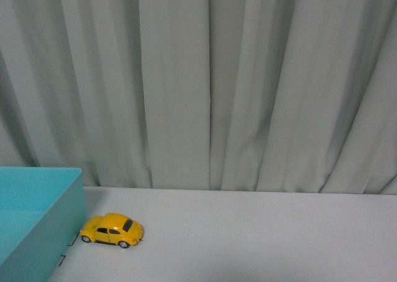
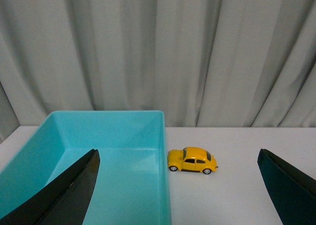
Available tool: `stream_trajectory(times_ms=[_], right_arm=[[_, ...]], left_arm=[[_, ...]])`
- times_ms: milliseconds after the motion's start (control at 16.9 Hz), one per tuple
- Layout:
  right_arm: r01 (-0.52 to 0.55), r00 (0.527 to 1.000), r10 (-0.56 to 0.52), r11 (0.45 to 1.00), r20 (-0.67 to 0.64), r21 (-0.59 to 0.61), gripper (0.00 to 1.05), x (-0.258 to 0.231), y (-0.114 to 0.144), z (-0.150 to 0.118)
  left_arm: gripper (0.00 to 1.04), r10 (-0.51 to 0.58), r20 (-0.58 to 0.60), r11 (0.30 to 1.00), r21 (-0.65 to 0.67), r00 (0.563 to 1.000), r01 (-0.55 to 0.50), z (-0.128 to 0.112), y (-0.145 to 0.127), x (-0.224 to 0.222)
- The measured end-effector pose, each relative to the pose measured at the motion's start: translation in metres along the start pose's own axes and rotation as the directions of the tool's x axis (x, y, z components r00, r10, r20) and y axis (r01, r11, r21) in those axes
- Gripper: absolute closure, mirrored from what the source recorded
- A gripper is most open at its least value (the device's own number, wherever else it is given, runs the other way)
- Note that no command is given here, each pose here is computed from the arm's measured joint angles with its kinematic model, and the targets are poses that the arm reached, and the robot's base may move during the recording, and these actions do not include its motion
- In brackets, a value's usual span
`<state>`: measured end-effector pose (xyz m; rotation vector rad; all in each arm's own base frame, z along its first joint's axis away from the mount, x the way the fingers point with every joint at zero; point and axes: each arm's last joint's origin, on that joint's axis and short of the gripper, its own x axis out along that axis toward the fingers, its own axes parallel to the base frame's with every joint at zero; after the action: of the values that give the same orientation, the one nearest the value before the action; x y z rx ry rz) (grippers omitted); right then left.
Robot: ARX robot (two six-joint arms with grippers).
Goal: Wind up and store yellow beetle toy
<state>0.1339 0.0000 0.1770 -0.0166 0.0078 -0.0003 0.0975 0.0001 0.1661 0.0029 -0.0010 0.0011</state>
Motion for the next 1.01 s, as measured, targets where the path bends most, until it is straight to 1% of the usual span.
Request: stream_trajectory(times_ms=[118, 178, 237, 474, 1007], right_arm=[[0.0, 1.0, 0.0, 1.0, 0.005, 0.001, 1.03, -0.004, 0.0, -0.001], [0.001, 0.999, -0.001, 1.0, 0.038, 0.002, 1.03, -0.006, 0.0, -0.004], [0.0, 1.0, 0.0, 1.0, 0.003, 0.002, 1.03, -0.007, 0.0, -0.009], [0.0, 1.0, 0.0, 1.0, 0.024, 0.002, 1.03, -0.014, 0.0, -0.007], [0.0, 1.0, 0.0, 1.0, 0.019, 0.002, 1.03, -0.024, 0.0, -0.007]], left_arm=[[0.07, 0.0, 0.0, 1.0, 0.0, 1.0, 0.0, 0.0, 0.0, 0.0], [0.07, 0.0, 0.0, 1.0, 0.0, 1.0, 0.0, 0.0, 0.0, 0.0], [0.07, 0.0, 0.0, 1.0, 0.0, 1.0, 0.0, 0.0, 0.0, 0.0], [0.07, 0.0, 0.0, 1.0, 0.0, 1.0, 0.0, 0.0, 0.0, 0.0], [0.07, 0.0, 0.0, 1.0, 0.0, 1.0, 0.0, 0.0, 0.0, 0.0]])
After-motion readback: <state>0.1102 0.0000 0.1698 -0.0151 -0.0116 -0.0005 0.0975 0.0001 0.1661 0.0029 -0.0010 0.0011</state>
